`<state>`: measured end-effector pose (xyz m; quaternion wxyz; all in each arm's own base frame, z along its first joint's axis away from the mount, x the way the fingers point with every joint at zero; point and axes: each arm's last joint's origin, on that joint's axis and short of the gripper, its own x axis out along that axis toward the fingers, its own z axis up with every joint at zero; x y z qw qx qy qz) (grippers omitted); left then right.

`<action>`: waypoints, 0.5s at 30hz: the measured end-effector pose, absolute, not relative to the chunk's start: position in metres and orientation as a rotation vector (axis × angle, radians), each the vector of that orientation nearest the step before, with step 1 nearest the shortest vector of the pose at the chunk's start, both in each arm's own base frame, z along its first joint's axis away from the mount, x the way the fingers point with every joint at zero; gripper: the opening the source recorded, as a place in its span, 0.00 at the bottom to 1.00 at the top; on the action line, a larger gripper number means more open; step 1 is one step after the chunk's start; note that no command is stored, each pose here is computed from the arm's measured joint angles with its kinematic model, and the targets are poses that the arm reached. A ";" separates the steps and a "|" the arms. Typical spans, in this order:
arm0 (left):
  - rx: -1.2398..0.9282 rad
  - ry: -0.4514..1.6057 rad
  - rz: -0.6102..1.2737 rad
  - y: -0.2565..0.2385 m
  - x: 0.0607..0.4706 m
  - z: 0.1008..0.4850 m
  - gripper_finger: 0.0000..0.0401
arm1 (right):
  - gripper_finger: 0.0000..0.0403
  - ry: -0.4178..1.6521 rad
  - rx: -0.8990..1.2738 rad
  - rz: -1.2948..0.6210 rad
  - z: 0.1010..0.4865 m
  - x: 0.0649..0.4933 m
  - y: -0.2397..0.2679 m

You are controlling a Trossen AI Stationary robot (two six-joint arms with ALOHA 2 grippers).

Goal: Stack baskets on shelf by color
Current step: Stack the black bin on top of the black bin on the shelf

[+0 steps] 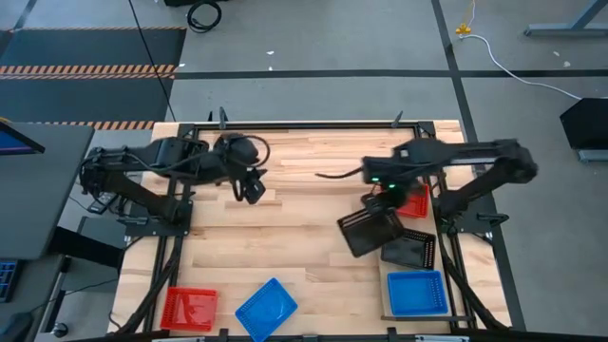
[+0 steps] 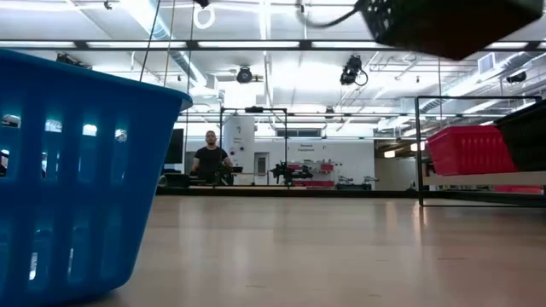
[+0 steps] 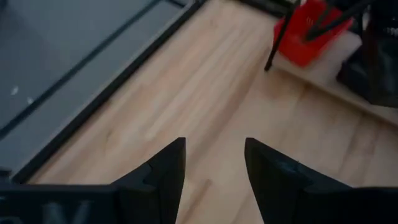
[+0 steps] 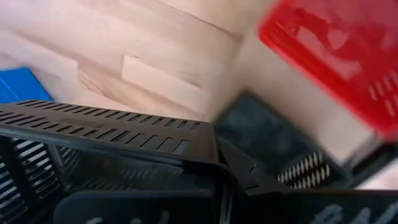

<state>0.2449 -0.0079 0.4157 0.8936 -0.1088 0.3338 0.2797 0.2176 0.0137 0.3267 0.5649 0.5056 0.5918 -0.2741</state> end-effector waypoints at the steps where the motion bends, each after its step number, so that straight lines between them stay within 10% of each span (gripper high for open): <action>1: -0.217 0.674 0.577 -0.005 0.247 0.417 0.43 | 0.02 1.376 1.223 -0.681 0.332 0.209 0.017; 15: -0.143 0.610 0.469 0.016 0.257 0.426 0.43 | 0.01 1.381 1.383 -1.135 0.322 0.136 0.065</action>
